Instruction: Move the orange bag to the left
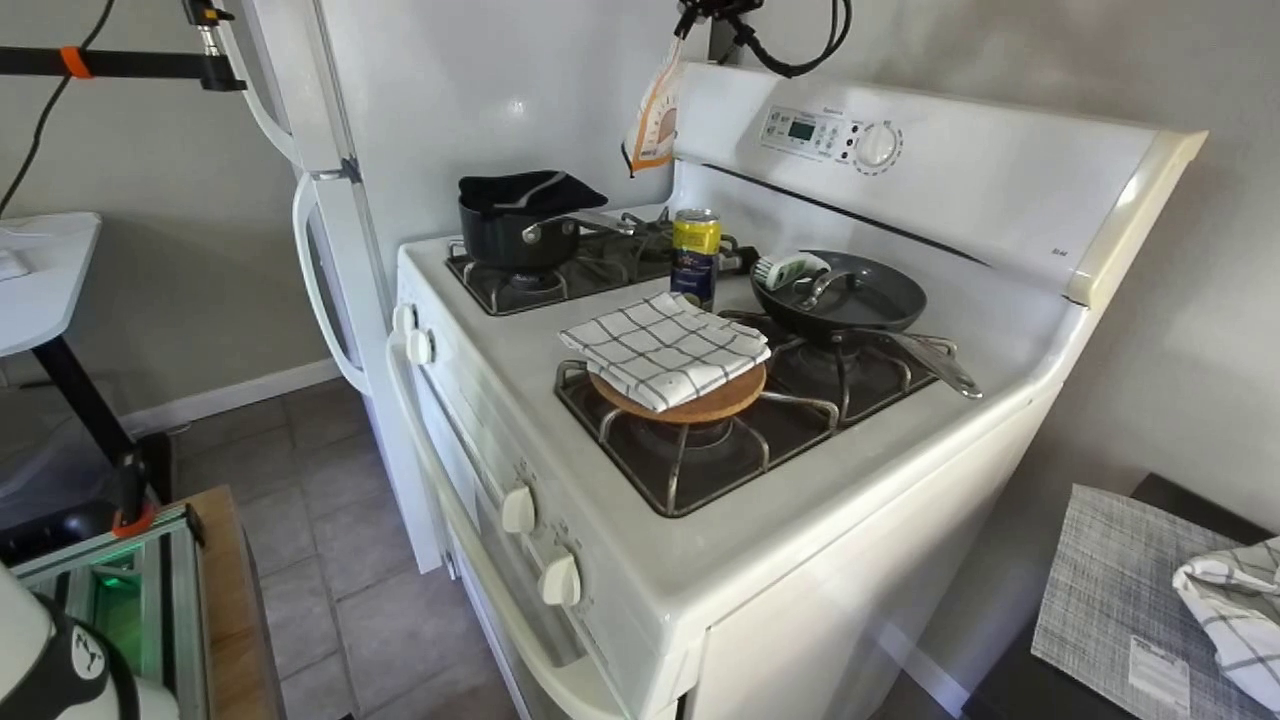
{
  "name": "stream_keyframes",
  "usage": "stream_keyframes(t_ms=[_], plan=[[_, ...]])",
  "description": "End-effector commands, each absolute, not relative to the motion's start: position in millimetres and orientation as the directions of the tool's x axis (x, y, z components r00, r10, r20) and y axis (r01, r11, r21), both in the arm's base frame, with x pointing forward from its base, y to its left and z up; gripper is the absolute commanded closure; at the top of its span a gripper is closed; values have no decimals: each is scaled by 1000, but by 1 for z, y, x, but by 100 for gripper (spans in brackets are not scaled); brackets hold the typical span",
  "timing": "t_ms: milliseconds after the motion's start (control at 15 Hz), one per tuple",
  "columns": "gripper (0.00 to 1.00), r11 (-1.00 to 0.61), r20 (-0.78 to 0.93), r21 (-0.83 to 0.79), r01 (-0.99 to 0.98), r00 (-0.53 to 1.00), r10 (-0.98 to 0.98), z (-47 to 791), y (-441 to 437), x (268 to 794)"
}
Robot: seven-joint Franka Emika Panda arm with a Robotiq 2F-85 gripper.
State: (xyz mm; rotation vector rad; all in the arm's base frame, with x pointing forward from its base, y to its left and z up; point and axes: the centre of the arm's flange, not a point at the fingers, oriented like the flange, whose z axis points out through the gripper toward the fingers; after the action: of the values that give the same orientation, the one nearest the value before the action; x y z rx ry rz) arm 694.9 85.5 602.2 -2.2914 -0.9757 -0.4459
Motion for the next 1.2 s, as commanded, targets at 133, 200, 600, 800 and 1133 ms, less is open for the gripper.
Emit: stream_keyframes(t_ms=[133, 200, 600, 800, 1133], plan=[[99, -530, 516, -385, 756, 652, 555, 612, 90, 691], [99, -530, 518, -383, 756, 651, 555, 612, 89, 692], [100, -539, 341, -334, 773, 633, 695, 611, 146, 710], [100, -569, 290, -157, 808, 588, 755, 617, 180, 716], [100, -512, 226, 87, 854, 484, 845, 635, 219, 741]])
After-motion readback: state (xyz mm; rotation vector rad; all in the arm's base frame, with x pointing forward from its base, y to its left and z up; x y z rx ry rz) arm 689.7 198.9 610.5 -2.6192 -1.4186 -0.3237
